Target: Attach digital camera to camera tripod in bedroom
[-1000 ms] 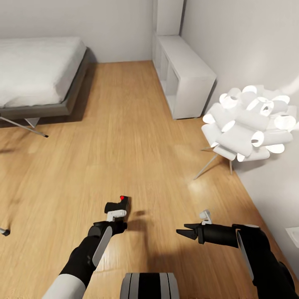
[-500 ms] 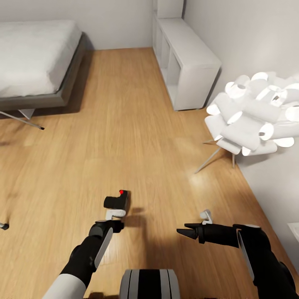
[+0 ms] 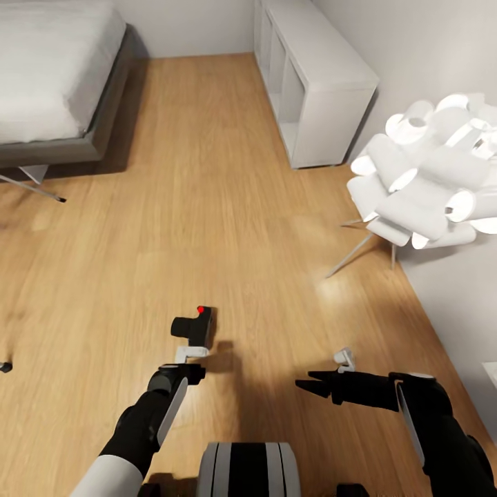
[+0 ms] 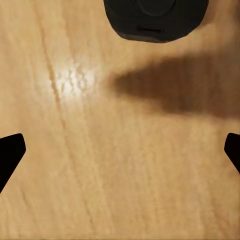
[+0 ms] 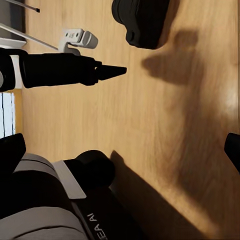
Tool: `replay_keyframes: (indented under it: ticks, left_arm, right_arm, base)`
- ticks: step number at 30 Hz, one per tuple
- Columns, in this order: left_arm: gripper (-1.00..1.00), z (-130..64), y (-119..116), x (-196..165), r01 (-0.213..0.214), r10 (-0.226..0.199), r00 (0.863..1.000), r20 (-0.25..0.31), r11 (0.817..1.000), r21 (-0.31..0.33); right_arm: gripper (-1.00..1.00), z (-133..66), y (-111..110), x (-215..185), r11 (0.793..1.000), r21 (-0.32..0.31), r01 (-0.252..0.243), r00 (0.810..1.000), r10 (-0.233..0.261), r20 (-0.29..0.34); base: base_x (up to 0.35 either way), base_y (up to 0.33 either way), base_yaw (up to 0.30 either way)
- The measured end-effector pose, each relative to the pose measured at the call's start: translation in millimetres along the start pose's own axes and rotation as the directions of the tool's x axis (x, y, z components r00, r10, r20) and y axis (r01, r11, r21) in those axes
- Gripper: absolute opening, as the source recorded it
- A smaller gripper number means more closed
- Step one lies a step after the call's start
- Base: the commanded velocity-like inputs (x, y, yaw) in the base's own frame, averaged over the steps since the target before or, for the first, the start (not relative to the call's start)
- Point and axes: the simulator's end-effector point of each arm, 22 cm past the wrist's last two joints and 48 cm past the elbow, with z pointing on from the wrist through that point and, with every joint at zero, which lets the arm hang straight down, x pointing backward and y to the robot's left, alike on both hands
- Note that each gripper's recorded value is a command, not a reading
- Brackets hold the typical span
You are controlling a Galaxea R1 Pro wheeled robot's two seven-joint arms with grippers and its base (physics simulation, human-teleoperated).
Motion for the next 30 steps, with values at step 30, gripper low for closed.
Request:
replay_keyframes:
  ticks: [30]
  left_arm:
    - [1.0,12.2,-1,-8,0.011,-0.011,1.0,0.026,1.0,0.005]
  right_arm:
    - [1.0,8.0,-17,11,0.999,0.012,-0.053,0.998,0.053,-0.028]
  base:
    - [0.0,0.0,0.0]
